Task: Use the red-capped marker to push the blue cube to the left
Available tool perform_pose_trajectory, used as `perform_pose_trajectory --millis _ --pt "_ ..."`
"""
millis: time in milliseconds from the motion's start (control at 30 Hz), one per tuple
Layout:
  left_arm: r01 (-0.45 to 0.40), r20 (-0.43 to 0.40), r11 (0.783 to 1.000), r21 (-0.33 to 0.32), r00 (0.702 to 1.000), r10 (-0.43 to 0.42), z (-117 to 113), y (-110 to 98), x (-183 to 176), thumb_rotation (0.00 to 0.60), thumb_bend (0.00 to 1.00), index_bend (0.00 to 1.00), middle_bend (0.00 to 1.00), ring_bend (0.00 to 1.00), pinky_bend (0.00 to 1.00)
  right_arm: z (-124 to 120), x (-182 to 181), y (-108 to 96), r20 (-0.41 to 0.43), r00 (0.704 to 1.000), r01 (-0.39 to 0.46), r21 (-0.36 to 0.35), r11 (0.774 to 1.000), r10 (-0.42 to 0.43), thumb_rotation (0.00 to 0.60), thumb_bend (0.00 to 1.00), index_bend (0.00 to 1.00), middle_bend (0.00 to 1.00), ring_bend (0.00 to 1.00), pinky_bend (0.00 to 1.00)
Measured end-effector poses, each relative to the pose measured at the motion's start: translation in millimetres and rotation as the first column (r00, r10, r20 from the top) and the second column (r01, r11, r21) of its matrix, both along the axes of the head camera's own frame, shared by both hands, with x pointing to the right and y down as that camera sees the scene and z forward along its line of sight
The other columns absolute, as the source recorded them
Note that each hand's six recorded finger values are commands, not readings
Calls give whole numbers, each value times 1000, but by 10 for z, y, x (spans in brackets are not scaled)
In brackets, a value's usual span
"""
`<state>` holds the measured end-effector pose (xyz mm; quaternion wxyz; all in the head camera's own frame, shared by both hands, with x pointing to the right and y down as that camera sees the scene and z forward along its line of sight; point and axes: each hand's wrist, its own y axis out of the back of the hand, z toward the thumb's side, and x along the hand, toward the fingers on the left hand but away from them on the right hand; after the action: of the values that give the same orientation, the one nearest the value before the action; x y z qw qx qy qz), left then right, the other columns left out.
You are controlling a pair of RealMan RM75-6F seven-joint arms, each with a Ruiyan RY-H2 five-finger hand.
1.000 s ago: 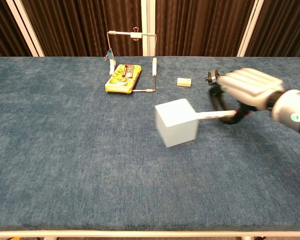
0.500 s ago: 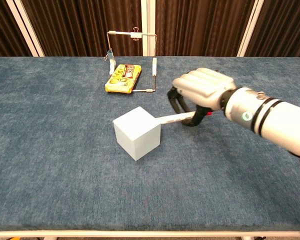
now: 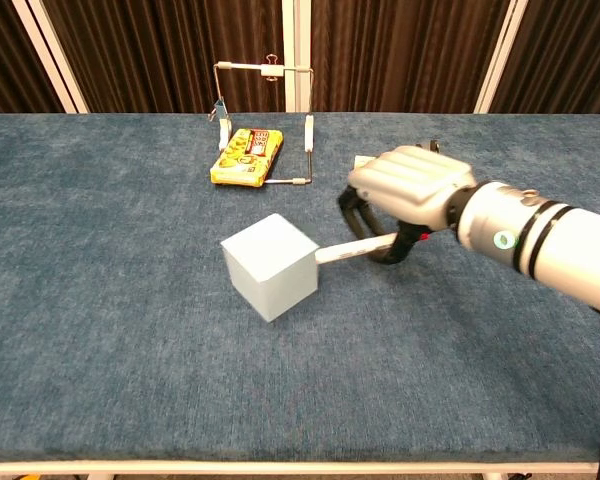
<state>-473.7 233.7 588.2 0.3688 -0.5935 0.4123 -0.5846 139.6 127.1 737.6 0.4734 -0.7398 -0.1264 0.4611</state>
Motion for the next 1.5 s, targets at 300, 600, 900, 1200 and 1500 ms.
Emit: perform_pose_trajectory --millis 300,600,900,1200,1500 --pt "6 0 1000 0 1000 -6 -1 28 -21 600 67 216 184 133 98 -48 -401 180 51 997 66 -30 997 -65 600 545 698 643 257 332" --pt "6 2 1000 -2 1000 -6 10 26 -29 600 67 216 184 133 98 -61 -874 326 86 991 104 -36 994 -101 600 546 698 646 272 333" --pt "3 0 1000 -1 1000 -3 13 -2 -27 600 67 216 184 133 98 -106 -1079 311 114 990 90 -41 995 -85 600 542 680 643 269 324" --pt "-13 -6 1000 2 1000 13 29 -51 15 600 67 216 184 133 98 -139 -361 53 13 1000 6 -6 1000 -6 600 533 599 592 247 291" --pt "-20 -11 1000 11 1000 20 -2 -57 67 600 67 216 184 133 98 79 109 97 -126 991 -41 -61 997 33 600 349 115 335 106 232"
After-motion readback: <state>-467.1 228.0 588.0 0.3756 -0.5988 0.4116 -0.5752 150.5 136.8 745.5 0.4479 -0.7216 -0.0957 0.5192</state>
